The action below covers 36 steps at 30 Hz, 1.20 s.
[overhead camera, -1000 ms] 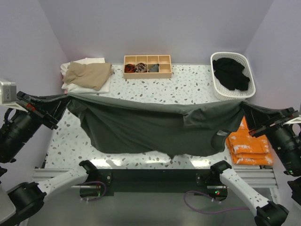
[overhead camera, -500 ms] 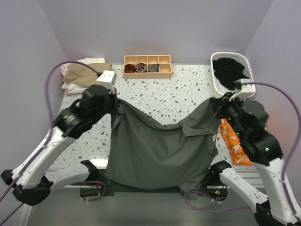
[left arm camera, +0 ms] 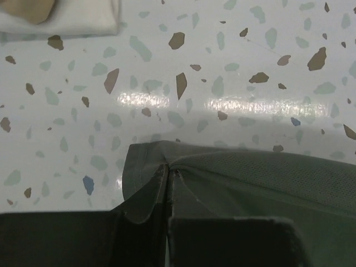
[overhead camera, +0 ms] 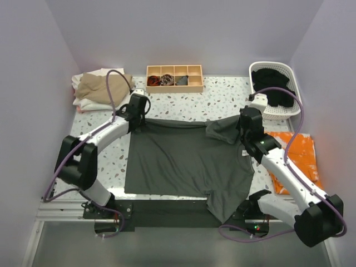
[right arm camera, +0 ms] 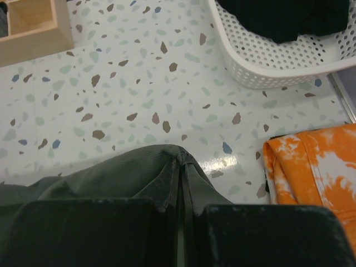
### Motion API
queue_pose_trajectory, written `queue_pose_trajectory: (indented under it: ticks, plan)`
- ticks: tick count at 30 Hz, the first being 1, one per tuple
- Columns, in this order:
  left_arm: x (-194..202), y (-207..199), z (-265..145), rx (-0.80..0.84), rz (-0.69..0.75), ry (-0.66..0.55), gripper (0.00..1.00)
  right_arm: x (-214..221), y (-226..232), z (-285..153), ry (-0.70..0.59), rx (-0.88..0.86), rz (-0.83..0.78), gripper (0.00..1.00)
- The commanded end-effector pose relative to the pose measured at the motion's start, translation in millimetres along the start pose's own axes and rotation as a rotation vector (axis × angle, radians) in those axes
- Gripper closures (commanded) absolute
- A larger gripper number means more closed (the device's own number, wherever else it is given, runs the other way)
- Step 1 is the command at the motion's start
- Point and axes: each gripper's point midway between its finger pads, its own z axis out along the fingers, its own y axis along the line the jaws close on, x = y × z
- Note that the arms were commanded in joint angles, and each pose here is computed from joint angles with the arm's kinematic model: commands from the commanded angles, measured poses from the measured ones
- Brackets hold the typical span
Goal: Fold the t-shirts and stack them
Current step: Flatten out the tshirt, then fold the flattened tshirt in 1/3 of the way
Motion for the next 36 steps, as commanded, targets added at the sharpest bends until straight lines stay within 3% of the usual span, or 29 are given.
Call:
queue_pose_trajectory:
  ticks: [1,13,17,24,36]
  plan:
    - [-61,-18,31,0.051,0.006,-0.152,1.0,-41,6,32,-0.142,0.066,0.091,1.0]
    - [-98,-5,106,0.028,0.126,-0.122,1.0,-31,9,99,-0.001,0.052,0.118,1.0]
    - [-70,2,126,0.0,0.181,-0.017,1.0,-21,25,109,0.072,-0.022,0.084,1.0]
    - [-48,-16,121,0.121,0.183,0.039,1.0,-12,47,100,0.187,-0.142,0.064,1.0]
    - [-33,12,96,-0.006,0.157,0.146,1.0,24,6,69,0.342,0.019,0.019,1.0]
